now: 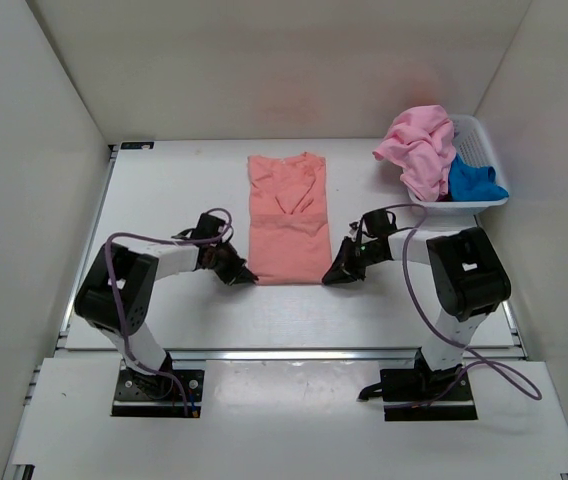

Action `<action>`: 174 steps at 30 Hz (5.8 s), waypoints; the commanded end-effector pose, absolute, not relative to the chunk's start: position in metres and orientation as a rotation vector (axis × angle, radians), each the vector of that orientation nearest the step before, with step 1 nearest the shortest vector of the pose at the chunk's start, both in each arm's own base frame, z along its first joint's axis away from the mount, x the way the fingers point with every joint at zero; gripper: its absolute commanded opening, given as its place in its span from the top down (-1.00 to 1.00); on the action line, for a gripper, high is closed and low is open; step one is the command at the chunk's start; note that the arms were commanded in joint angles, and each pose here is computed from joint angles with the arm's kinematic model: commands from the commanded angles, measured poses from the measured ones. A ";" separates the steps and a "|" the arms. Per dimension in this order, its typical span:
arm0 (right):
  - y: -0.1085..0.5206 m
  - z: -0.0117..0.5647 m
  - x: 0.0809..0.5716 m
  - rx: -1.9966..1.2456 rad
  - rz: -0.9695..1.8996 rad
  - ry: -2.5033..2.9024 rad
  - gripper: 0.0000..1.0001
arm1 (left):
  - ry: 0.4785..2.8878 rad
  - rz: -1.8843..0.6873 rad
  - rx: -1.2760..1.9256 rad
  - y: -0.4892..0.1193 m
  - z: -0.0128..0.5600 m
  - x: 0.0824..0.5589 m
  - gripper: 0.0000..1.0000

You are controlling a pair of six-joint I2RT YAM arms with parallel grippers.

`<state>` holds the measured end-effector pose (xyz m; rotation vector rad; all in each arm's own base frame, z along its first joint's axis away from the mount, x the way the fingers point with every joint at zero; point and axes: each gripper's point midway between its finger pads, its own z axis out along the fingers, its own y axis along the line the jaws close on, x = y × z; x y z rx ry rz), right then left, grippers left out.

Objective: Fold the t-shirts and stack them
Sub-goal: Grab one side of the 2/3 rectangular tshirt with both arms, then fold the long partially folded tshirt into a neat square, then put the neatly folded tshirt into the corner of the board with the left arm

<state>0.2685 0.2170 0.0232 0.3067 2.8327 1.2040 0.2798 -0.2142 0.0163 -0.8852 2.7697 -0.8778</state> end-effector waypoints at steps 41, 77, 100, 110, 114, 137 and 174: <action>0.249 0.165 0.478 -0.062 1.406 2.637 1.00 | 2.429 -1.001 -0.943 -0.163 0.135 0.434 1.00; 0.236 0.255 0.542 -0.374 0.952 2.201 -0.23 | 2.141 -0.824 -0.818 -0.107 0.127 0.490 0.18; 0.152 0.326 0.496 -0.265 0.843 2.204 -0.19 | 2.658 -0.142 -0.525 -0.111 0.020 0.449 -0.15; 0.124 0.324 0.469 -0.184 0.807 2.273 -0.17 | 2.558 0.275 -0.543 -0.007 0.036 0.488 1.00; 0.110 0.316 0.443 -0.128 0.799 2.337 -0.17 | 2.492 0.474 -0.466 0.037 0.045 0.516 1.00; 0.082 0.264 0.336 0.217 0.929 2.278 -0.18 | 2.218 0.472 -0.719 0.194 0.043 0.622 1.00; 0.134 0.242 0.306 0.149 1.125 2.329 -0.16 | 2.062 0.152 -0.630 0.163 0.143 0.642 -0.98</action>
